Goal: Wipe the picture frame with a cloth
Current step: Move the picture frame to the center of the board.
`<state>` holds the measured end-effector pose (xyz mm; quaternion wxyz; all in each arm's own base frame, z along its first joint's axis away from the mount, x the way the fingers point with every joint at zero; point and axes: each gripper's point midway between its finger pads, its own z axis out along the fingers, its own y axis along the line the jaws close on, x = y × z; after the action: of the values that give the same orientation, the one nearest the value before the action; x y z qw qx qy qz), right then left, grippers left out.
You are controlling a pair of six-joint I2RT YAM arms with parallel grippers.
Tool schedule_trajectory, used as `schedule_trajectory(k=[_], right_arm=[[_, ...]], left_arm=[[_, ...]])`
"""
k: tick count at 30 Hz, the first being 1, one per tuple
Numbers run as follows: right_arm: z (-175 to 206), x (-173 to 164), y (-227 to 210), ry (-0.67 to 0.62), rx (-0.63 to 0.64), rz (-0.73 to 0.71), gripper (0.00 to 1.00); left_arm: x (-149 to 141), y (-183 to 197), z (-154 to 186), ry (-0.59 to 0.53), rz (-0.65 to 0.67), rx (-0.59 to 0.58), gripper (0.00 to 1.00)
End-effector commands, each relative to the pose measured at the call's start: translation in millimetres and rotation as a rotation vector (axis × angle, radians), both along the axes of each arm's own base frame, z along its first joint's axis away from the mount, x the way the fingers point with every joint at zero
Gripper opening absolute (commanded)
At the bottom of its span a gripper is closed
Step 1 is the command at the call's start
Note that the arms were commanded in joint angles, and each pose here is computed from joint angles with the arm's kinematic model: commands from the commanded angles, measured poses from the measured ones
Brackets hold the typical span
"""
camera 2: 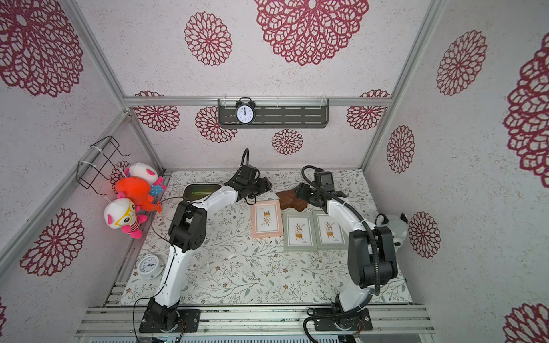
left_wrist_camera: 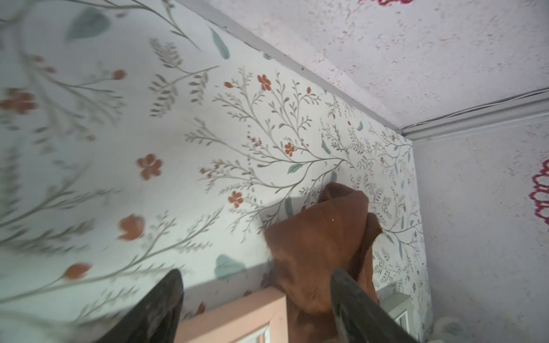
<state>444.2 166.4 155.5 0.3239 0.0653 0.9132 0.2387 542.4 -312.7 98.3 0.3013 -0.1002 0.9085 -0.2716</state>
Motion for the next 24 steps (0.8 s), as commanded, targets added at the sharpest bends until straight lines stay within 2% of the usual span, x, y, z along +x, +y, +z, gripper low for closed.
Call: schedule_trajectory(k=[1,5,9,20,24], right_arm=[[-21,-6,23,0.025,-0.083,0.060,0.65],[-50,1,41,0.076,-0.128,0.084,0.54],[-71,13,49,0.113,-0.159,0.092,0.48],[-104,21,67,0.175,-0.185,0.144,0.26],[-111,17,71,0.193,-0.193,0.161,0.19]], left_arm=[[-31,24,17,0.028,0.013,0.085,0.80],[-65,35,-5,0.131,0.005,0.066,0.71],[-82,32,-15,0.167,-0.019,0.017,0.61],[-92,30,-48,0.240,-0.045,0.026,0.40],[-94,32,-57,0.261,-0.043,0.042,0.36]])
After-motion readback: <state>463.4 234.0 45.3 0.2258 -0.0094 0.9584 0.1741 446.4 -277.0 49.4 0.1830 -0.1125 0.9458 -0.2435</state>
